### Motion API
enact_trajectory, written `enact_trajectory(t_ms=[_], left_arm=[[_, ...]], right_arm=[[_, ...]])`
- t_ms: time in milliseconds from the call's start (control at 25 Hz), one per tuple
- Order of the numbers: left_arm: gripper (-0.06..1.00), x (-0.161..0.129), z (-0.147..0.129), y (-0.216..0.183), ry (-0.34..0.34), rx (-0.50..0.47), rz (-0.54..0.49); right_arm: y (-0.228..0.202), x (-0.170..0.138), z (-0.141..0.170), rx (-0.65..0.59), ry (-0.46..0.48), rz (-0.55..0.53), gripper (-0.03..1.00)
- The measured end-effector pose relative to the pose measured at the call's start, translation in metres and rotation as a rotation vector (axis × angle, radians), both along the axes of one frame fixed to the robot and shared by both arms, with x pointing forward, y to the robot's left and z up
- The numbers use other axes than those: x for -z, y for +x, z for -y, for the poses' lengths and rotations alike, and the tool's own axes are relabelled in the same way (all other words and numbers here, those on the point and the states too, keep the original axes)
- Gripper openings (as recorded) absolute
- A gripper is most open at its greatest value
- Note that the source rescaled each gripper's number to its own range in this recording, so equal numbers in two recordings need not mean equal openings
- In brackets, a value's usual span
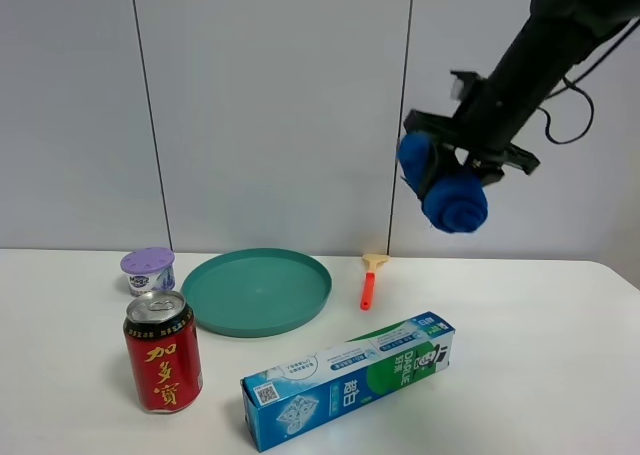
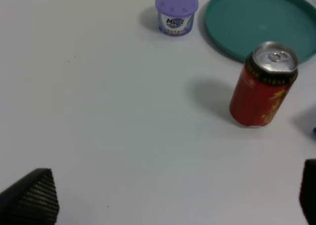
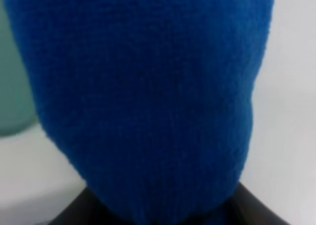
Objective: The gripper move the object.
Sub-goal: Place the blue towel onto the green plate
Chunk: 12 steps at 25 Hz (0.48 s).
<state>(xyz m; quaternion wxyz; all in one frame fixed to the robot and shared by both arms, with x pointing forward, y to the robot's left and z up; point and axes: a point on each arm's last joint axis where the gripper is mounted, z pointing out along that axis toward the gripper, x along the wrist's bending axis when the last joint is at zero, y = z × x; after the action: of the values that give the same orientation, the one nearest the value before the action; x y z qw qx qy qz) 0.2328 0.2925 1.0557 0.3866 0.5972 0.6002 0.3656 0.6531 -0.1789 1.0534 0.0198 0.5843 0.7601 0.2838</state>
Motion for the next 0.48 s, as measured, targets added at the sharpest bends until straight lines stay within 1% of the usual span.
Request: enact_trajectory(t_ms=[40, 120, 160, 240, 360, 480], left_arm=[[1.0, 0.0, 0.0, 0.0, 0.0, 0.0, 0.0], [1.0, 0.0, 0.0, 0.0, 0.0, 0.0, 0.0], [1.0, 0.0, 0.0, 0.0, 0.0, 0.0, 0.0], [1.0, 0.0, 0.0, 0.0, 0.0, 0.0, 0.0], [1.0, 0.0, 0.0, 0.0, 0.0, 0.0, 0.0], [1.0, 0.0, 0.0, 0.0, 0.0, 0.0, 0.0]], right_arm=[[-0.006, -0.01, -0.008, -0.065, 0.036, 0.027, 0.0], [-0.016, -0.022, -0.026, -0.214, 0.076, 0.093, 0.0], [-0.019, -0.027, -0.034, -0.266, 0.092, 0.121, 0.0], [-0.025, -0.032, -0.053, -0.364, 0.093, 0.175, 0.0], [-0.031, -0.034, -0.079, -0.418, 0.065, 0.263, 0.0], [-0.037, -0.036, -0.106, -0.437, -0.003, 0.382, 0.0]])
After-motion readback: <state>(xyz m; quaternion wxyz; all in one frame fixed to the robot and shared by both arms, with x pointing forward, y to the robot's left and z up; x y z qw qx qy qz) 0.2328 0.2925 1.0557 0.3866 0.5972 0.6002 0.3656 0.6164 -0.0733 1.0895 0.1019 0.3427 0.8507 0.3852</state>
